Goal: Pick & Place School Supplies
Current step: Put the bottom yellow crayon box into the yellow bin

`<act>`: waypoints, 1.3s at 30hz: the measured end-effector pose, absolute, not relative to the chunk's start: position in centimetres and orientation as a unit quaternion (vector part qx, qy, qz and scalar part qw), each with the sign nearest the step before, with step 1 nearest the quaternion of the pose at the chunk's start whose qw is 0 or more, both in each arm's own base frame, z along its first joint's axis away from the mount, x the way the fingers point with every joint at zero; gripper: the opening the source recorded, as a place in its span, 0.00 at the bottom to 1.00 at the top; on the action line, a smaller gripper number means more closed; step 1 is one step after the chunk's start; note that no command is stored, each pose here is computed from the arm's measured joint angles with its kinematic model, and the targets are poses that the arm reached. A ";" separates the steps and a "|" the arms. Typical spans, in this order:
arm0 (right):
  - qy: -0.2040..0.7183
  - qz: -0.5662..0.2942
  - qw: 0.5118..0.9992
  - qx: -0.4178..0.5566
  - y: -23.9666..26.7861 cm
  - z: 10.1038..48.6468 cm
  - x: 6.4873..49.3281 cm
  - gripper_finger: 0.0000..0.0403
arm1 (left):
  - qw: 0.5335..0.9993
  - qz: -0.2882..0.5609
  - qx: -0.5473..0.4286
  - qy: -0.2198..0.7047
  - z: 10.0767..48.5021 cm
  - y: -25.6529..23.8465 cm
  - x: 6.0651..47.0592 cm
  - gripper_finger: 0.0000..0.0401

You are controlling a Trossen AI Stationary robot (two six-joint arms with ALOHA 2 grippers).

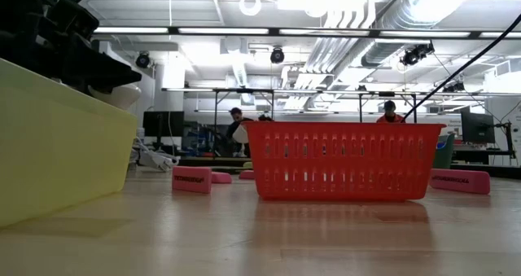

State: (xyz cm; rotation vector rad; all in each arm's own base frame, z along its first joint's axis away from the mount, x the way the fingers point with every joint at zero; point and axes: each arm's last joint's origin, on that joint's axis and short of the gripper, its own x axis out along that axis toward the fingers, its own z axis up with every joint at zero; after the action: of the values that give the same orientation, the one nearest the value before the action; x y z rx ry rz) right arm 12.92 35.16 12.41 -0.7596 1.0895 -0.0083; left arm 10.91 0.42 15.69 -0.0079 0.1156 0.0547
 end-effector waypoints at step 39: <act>0.519 -0.020 0.764 -0.382 34.5 11.4 13.1 0.24 | 0.998 0.025 -0.004 0.058 15.7 0.4 10.9 0.41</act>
State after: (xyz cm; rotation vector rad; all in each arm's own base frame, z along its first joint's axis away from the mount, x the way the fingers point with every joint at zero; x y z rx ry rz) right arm 13.10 34.48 11.41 -0.8314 1.1290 -0.0434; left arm 10.91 0.41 15.69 -0.0080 0.1158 0.0507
